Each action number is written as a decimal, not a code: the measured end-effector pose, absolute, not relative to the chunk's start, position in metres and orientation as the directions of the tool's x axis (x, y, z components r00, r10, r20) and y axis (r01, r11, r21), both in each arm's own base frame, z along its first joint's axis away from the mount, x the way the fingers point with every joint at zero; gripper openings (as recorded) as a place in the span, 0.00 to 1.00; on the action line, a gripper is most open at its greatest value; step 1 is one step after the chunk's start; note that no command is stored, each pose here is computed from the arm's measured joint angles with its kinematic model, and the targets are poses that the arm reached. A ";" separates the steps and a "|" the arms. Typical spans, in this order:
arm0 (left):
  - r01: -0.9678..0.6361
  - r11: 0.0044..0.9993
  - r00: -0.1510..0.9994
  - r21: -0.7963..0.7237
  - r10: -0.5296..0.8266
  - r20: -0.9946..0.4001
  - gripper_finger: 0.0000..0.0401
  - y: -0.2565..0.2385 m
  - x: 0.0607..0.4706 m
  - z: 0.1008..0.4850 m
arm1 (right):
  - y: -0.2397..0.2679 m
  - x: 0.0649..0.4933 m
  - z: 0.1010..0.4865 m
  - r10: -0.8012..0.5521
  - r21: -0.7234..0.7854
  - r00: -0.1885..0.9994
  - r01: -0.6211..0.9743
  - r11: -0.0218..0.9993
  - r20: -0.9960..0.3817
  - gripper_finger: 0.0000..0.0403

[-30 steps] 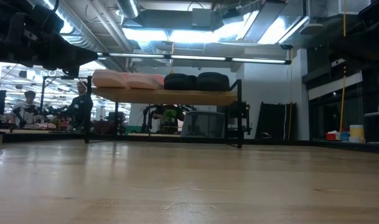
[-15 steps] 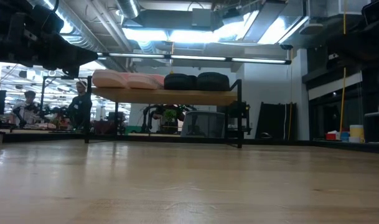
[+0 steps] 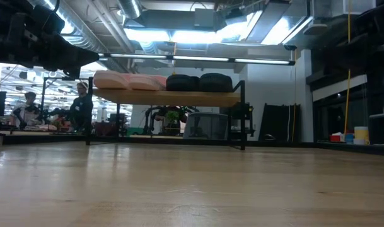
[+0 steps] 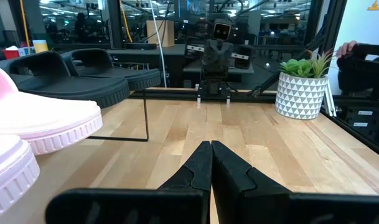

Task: Pick and place slides into the shelf
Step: Return to Home Position

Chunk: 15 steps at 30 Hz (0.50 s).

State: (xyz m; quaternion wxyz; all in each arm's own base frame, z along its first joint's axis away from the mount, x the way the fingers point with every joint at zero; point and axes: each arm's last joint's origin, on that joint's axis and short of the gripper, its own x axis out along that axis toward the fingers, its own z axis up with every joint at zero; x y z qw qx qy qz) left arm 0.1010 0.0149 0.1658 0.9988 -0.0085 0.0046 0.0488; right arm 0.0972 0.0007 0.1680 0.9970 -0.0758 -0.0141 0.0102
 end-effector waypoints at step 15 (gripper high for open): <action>-0.097 0.995 0.995 -0.017 0.097 -0.010 0.00 0.015 0.101 0.166 | -0.007 0.097 0.168 -0.036 -0.014 0.999 0.036 0.999 0.031 0.06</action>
